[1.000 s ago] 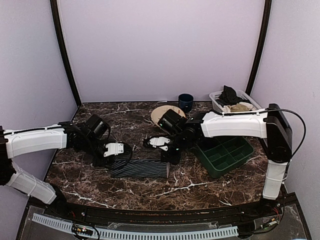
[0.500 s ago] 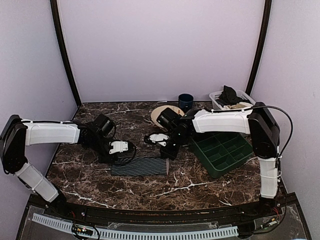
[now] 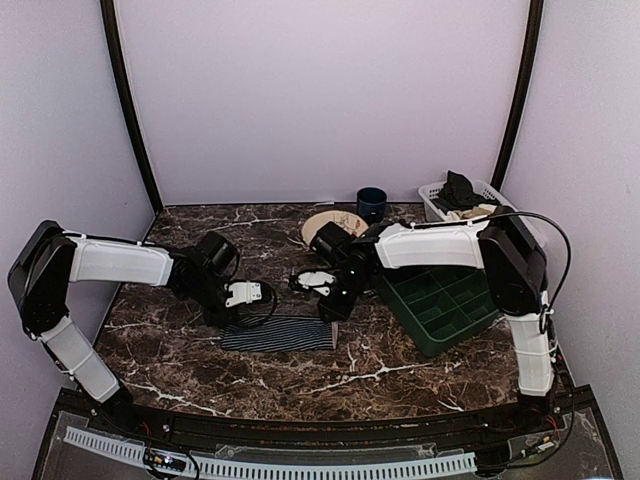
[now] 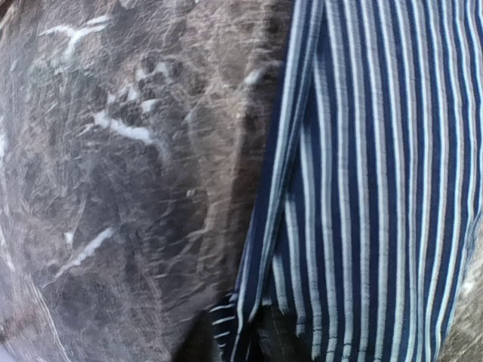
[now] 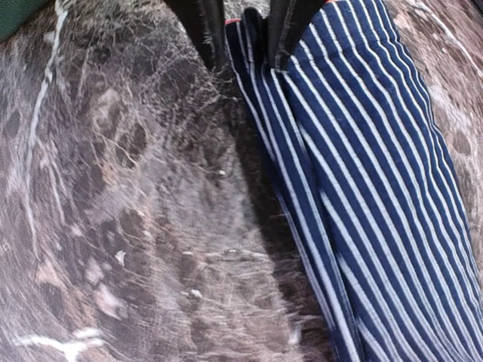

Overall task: Roll the underwear
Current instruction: Fold the underwear at the center of the board, then rotate the underwear at the center of the board.

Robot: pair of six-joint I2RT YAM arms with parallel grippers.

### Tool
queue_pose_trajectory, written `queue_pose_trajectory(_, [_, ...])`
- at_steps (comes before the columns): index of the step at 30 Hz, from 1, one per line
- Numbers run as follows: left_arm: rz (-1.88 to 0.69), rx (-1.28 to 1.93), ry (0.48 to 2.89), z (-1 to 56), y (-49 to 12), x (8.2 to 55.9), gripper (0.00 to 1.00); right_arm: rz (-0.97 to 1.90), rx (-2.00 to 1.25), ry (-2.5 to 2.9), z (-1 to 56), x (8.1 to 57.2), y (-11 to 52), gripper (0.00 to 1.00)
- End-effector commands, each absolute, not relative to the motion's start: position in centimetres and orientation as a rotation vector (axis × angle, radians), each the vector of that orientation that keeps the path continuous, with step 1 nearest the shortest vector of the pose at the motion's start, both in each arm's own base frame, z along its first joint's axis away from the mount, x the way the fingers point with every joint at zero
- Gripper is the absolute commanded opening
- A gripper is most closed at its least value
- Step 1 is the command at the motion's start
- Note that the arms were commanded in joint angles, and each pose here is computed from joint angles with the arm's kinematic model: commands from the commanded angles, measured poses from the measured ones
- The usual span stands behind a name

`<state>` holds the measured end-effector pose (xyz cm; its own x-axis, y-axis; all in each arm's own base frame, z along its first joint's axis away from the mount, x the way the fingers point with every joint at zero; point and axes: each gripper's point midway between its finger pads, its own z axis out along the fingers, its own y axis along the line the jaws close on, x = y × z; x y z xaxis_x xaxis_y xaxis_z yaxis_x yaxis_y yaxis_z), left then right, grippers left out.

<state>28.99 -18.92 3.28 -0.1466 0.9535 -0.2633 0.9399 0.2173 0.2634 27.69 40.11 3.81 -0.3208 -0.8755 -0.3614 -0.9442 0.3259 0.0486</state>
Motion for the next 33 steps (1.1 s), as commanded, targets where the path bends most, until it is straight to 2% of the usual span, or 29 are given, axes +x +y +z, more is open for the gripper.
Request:
queue_pose_trajectory(1, [0.162, 1.552, 2.153, 6.7, -18.5, 31.9, 0.46, 0.332, -1.532, 2.342, 6.3, 29.3, 40.0, 0.26])
queue_pose_trajectory(3, [0.168, 1.465, 2.158, 8.7, -18.4, 32.6, 0.58, 0.365, -1.463, 2.353, 8.0, 29.9, 39.9, 0.33])
queue_pose_trajectory(5, [0.188, 1.369, 2.166, 10.5, -18.1, 33.2, 0.65, 0.419, -1.398, 2.352, 9.9, 30.4, 39.8, 0.4])
queue_pose_trajectory(6, [0.202, 1.307, 2.174, 11.5, -17.9, 33.6, 0.67, 0.444, -1.364, 2.347, 10.9, 30.7, 39.6, 0.44])
queue_pose_trajectory(10, [0.217, 1.057, 2.163, 15.8, -17.2, 34.8, 0.73, 0.559, -1.281, 2.348, 13.2, 30.9, 39.4, 0.46])
queue_pose_trajectory(12, [0.185, 0.921, 2.201, 17.6, -17.0, 35.0, 0.96, 0.643, -1.248, 2.352, 13.9, 30.6, 39.3, 0.47])
queue_pose_trajectory(13, [0.142, 0.872, 2.242, 18.1, -17.1, 34.7, 0.99, 0.682, -1.232, 2.36, 13.9, 30.5, 39.3, 0.47])
queue_pose_trajectory(17, [-0.128, 0.728, 2.466, 17.5, -18.8, 32.0, 0.99, 0.817, -1.211, 2.443, 12.5, 29.5, 39.3, 0.47])
queue_pose_trajectory(23, [-0.609, 0.337, 2.614, 15.8, -20.9, 26.2, 0.99, 0.996, -1.219, 2.545, 9.6, 27.8, 40.4, 0.49])
queue_pose_trajectory(33, [-0.839, -0.042, 2.781, 10.2, -21.5, 18.5, 0.99, 0.987, -1.228, 2.669, 4.5, 27.6, 40.4, 0.52])
